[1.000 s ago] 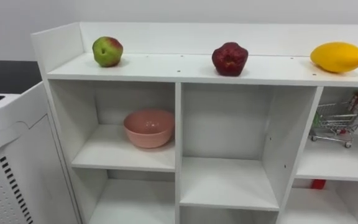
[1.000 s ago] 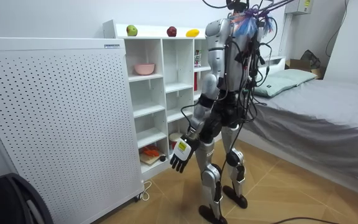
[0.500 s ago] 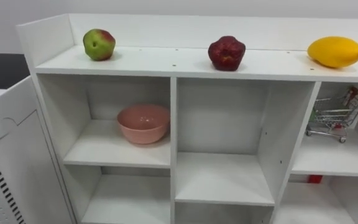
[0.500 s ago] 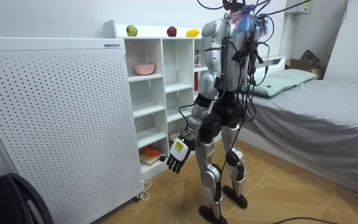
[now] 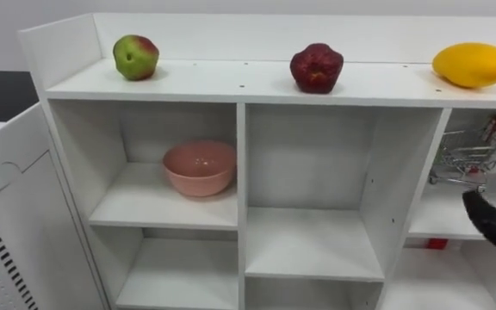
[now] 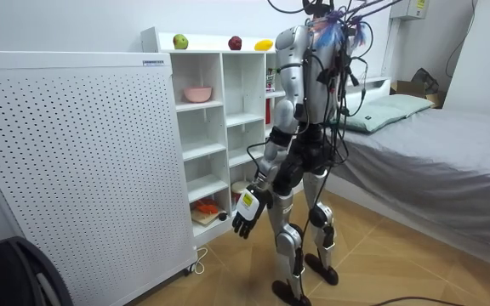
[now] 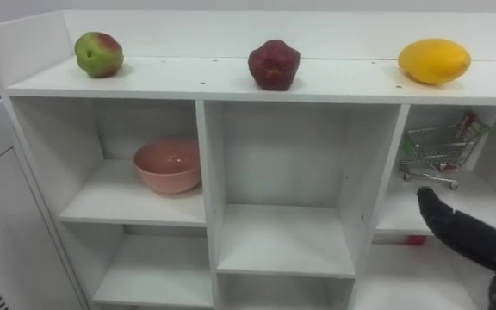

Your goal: Arrange fruit in the closet

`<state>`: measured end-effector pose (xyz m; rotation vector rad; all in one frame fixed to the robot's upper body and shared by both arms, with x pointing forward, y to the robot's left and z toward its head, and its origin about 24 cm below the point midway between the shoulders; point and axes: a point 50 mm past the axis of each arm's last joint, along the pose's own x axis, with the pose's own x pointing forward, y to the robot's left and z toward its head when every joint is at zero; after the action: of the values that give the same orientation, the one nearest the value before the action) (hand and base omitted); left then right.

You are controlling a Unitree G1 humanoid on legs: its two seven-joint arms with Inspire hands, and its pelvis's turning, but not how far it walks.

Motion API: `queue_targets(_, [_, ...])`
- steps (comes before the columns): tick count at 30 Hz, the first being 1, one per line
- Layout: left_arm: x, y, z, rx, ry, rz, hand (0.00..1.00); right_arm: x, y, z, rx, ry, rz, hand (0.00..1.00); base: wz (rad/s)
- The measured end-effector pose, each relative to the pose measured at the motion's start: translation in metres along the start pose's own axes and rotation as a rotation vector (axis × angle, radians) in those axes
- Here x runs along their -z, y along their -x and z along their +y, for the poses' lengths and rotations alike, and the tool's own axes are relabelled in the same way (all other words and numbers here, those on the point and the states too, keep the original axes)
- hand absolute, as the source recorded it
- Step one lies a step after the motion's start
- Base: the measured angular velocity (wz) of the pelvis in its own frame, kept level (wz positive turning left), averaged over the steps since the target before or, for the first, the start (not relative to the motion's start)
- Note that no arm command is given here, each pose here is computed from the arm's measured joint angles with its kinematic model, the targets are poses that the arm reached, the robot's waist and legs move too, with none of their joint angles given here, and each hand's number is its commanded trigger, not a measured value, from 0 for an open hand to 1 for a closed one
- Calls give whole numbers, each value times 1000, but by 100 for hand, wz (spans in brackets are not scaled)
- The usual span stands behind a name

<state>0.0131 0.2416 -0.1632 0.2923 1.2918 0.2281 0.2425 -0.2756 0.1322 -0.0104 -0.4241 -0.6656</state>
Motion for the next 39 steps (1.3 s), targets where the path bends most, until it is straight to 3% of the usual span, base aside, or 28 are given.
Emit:
queue_targets(5, [1,0,2,-4,-9,-1,0,-32,-18,15,-46,-46,-159,0,0])
queue_targets(20, [-6,-3,7,0,-74,-4,0,-74,-35,59,-217,-138,-319,0,3])
queue_targets(26, [-14,-5,13,4,-153,-21,0,-79,-40,64,-276,-134,-331,0,8])
queue_targets(39, [-7,-5,13,12,-183,32,0,-83,-43,81,-425,-176,-303,0,0])
